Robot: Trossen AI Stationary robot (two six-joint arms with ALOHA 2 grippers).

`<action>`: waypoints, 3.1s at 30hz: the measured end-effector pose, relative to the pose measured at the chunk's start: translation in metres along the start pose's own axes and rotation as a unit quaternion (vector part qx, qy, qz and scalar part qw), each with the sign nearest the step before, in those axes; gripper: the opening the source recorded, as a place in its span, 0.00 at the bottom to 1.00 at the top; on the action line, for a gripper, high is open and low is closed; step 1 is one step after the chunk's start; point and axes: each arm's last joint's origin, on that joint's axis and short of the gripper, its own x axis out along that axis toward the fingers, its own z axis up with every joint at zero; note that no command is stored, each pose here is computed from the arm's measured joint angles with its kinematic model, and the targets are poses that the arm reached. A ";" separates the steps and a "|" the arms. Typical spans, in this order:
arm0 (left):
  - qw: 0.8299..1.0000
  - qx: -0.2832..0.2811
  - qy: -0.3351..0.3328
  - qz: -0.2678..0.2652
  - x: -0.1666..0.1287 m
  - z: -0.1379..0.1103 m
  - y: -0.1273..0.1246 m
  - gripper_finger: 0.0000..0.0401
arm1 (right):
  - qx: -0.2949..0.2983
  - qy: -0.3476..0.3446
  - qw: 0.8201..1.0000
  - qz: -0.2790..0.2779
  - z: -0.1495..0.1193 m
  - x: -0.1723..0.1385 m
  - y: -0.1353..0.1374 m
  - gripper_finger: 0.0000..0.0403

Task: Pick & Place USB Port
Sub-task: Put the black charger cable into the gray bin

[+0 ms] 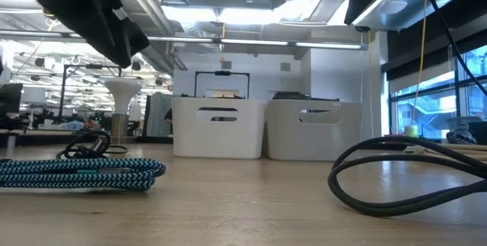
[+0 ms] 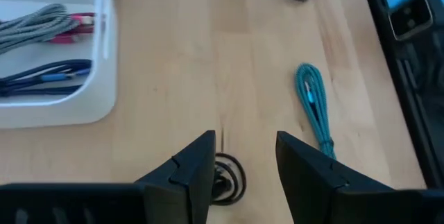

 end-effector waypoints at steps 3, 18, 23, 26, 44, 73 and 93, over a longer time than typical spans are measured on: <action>1.000 0.022 0.004 -0.007 0.000 -0.002 -0.005 0.36 | 0.001 0.000 1.000 0.000 0.000 0.000 0.000 0.63; 0.999 0.040 0.000 0.002 0.000 -0.007 -0.018 0.36 | 0.002 0.000 1.000 0.000 0.000 0.000 0.000 0.63; 0.999 0.040 0.000 0.002 0.000 -0.006 -0.018 0.36 | 0.002 0.000 1.000 0.000 0.000 0.000 0.000 0.63; 0.999 0.040 0.000 0.002 0.000 -0.006 -0.018 0.36 | 0.002 0.000 1.000 0.000 0.000 0.000 0.000 0.63; 0.997 0.074 -0.007 0.031 0.000 -0.006 -0.016 0.36 | 0.002 0.000 1.000 0.000 0.000 0.000 0.000 0.63; 0.994 0.087 0.052 0.043 0.027 -0.015 -0.016 0.36 | 0.054 0.070 0.954 0.285 -0.049 0.041 0.108 0.63; 0.992 0.089 0.046 0.079 0.027 -0.015 -0.014 0.36 | 0.068 0.079 0.837 0.537 -0.067 0.061 0.207 0.63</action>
